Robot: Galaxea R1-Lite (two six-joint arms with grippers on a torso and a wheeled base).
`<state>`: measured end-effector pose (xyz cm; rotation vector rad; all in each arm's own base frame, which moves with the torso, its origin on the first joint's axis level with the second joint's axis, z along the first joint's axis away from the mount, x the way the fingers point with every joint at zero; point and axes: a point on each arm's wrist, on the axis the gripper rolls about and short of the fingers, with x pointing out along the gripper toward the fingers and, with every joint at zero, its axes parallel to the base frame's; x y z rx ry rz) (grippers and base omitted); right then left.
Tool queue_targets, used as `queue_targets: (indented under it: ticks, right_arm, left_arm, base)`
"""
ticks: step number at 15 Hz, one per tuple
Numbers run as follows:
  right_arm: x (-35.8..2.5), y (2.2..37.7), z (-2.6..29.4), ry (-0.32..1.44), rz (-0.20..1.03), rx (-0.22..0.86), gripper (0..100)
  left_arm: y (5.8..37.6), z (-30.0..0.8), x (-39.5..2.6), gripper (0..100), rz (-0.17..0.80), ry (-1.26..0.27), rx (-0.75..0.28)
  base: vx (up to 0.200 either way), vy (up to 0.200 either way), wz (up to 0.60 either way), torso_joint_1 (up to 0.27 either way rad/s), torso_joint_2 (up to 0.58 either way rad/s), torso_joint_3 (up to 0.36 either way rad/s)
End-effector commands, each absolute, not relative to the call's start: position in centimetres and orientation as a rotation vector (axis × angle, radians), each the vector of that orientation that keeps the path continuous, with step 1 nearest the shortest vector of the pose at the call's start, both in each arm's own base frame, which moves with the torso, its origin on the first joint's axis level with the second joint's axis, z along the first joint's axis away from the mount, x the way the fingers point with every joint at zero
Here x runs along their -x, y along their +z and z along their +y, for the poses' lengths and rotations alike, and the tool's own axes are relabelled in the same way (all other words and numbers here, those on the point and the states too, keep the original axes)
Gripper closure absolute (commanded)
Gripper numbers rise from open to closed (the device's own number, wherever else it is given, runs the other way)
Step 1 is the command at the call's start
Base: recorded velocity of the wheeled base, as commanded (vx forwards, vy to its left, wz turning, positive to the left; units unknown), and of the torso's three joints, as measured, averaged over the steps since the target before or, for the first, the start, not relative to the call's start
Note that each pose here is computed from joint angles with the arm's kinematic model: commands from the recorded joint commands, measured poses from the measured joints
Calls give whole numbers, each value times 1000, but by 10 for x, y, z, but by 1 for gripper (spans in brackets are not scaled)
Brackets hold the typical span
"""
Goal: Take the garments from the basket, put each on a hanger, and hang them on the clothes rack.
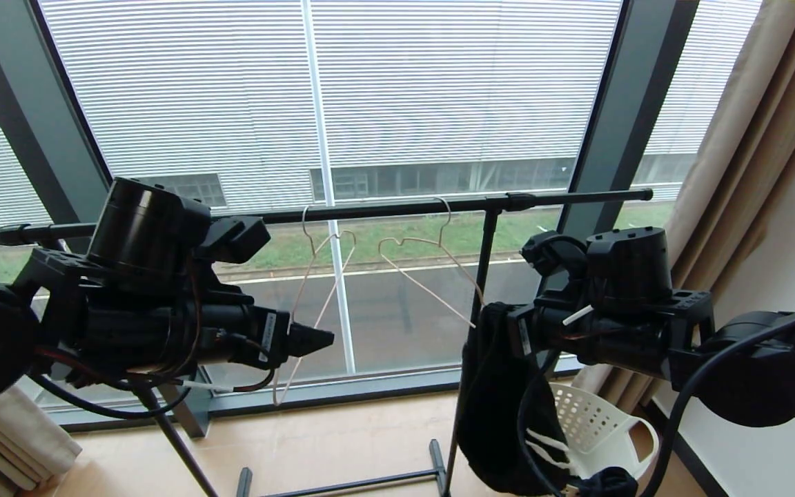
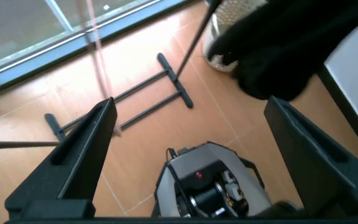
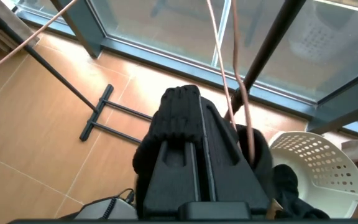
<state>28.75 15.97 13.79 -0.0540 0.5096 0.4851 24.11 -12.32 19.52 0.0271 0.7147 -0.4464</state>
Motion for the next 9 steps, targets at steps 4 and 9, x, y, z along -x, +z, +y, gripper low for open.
queue_targets:
  ticks: [4,9]
  right_arm:
    - [-287,135,161,490,518,58,100]
    - [-287,135,161,490,518,58,100]
  left_arm:
    - [159,-150,-323,0,752,-233,-100]
    - [126,-164,-357,0,786,-118,-114]
  base:
    - [0,0,0,0,0,0]
    - [0,0,0,0,0,0]
